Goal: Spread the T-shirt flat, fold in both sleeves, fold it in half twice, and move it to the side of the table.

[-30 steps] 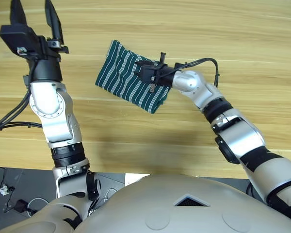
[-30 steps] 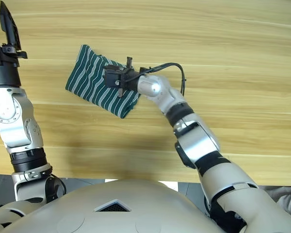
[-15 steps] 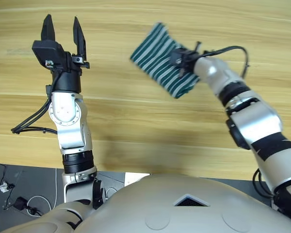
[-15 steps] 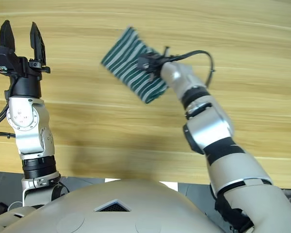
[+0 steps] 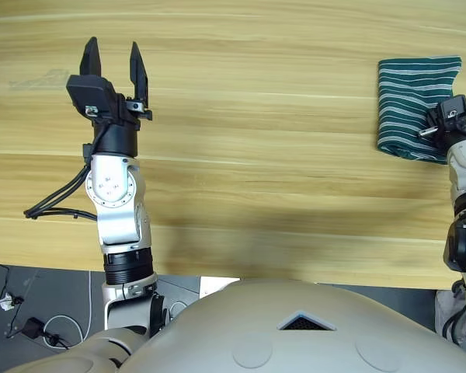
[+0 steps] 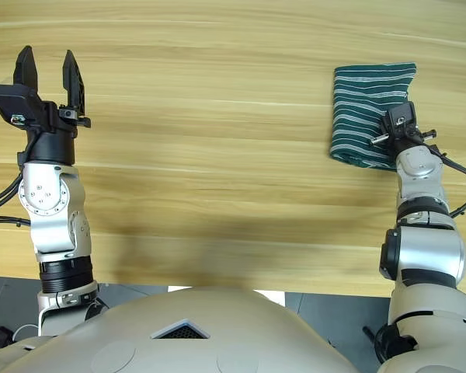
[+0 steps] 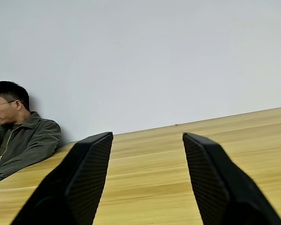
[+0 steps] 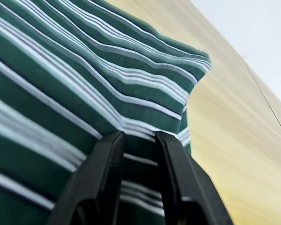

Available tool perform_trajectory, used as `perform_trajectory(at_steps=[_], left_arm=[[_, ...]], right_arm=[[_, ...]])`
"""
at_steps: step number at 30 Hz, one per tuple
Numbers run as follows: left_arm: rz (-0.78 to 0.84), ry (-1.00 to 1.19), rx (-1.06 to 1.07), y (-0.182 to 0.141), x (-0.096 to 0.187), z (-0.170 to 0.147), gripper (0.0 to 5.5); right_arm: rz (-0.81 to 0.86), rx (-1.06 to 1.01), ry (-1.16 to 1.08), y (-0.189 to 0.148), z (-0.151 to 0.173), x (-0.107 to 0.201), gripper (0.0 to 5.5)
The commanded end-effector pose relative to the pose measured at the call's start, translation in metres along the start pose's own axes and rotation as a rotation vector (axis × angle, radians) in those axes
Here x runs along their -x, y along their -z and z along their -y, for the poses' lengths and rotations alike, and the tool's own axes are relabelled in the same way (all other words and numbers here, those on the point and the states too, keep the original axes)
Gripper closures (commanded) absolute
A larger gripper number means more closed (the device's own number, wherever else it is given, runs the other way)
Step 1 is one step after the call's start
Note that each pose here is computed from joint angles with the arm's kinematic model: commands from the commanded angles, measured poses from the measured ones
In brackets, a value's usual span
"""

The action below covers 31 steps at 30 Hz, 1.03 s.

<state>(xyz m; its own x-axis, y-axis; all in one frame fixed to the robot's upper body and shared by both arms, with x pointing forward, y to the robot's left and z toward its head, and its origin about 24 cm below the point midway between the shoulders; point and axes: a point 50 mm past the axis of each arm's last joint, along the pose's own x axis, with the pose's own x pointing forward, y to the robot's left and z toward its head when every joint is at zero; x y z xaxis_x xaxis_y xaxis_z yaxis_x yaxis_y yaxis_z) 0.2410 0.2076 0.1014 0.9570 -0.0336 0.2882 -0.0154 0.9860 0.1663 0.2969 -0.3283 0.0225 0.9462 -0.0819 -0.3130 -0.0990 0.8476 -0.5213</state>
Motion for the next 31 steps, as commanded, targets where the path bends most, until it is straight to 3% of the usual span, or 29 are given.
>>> perform_trajectory(at_steps=[1, 4, 7, 9, 12, 14, 31], left_arm=[[0.000, 0.014, 0.011, 0.002, -0.003, 0.006, 2.74], [0.026, 0.007, 0.009, -0.002, -0.003, 0.008, 2.74], [0.048, -0.005, 0.022, -0.005, -0.002, 0.010, 2.74], [0.048, 0.001, 0.031, -0.003, -0.003, 0.017, 2.74], [0.030, 0.001, 0.051, 0.012, 0.000, 0.040, 2.74], [0.055, -0.022, 0.087, 0.015, 0.008, 0.050, 2.74], [0.211, 0.036, -0.030, 0.017, 0.019, 0.059, 2.74]], right_arm=[[0.441, -0.023, 0.114, -0.079, 0.013, -0.007, 4.28], [0.840, -0.004, 0.176, -0.144, 0.003, 0.016, 4.28], [1.018, -0.042, 0.111, -0.173, -0.032, 0.039, 4.28], [1.017, -0.117, 0.045, -0.171, -0.060, 0.042, 4.28], [0.914, -0.413, -0.085, -0.143, -0.119, 0.042, 4.28], [0.950, -0.528, -0.112, -0.140, -0.140, 0.052, 4.28], [0.941, -0.526, -0.076, -0.125, -0.158, 0.060, 4.28]])
